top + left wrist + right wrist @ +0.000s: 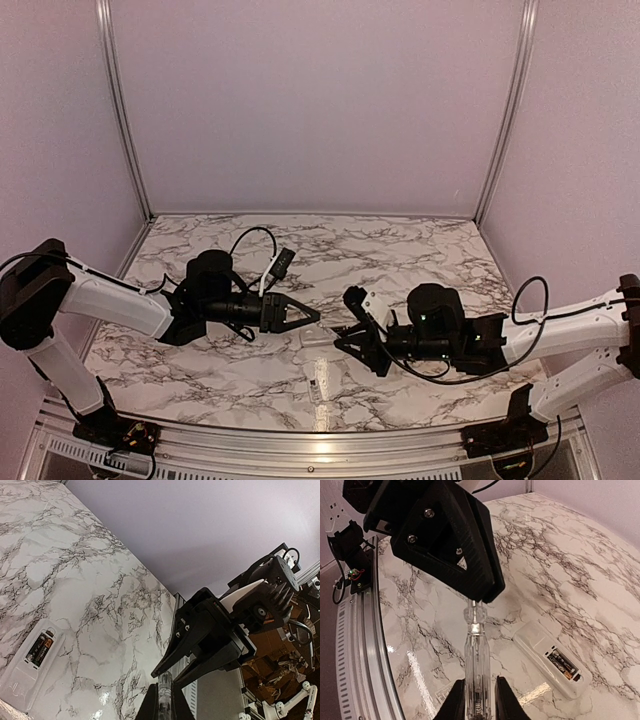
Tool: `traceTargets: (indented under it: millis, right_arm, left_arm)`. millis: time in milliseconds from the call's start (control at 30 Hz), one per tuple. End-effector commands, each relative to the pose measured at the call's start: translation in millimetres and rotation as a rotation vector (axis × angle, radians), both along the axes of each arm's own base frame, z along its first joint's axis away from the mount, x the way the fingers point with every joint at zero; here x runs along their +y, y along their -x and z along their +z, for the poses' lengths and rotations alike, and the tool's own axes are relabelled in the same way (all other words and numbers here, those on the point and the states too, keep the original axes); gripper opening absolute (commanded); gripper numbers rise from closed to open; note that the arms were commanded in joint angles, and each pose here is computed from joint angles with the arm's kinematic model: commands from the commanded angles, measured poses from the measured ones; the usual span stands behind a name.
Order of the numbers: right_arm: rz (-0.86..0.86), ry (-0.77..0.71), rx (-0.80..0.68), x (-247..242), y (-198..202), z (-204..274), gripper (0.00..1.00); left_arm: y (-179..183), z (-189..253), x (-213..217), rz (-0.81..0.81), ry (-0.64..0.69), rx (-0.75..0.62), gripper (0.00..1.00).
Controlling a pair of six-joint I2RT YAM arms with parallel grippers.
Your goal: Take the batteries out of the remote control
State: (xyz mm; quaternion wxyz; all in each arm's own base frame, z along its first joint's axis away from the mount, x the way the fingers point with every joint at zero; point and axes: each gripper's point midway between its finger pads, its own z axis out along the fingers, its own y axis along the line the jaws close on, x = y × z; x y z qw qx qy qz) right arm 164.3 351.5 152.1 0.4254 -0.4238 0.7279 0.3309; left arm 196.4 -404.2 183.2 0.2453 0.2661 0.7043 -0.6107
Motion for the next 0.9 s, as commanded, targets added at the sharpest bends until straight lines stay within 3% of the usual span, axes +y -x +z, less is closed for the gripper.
traceTargets:
  millis: [0, 100, 167, 500, 867]
  right_arm:
    - [-0.136, -0.048, 0.003, 0.5, -20.2, 15.0, 0.42]
    - [-0.199, -0.088, 0.048, -1.1, -27.1, 19.5, 0.79]
    - [-0.193, -0.135, 0.089, 2.7, -25.8, 26.6, 0.88]
    - [-0.1, -0.454, 0.283, 13.7, -24.9, 76.6, 0.88]
    - [-0.001, -0.585, 0.409, 30.5, -24.6, 92.4, 0.88]
  left_arm:
    - [-1.5, 3.7, -1.0, 0.007, 0.013, -0.01, 0.0]
    - [-3.1, 8.8, 2.6, 0.032, 0.024, -0.031, 0.0]
    - [-3.5, 12.6, 5.9, 0.045, 0.035, -0.044, 0.0]
    - [-15.2, 27.8, 29.7, 0.169, 0.083, -0.112, 0.0]
    - [-11.8, 55.4, 55.5, 0.244, 0.213, -0.153, 0.0]
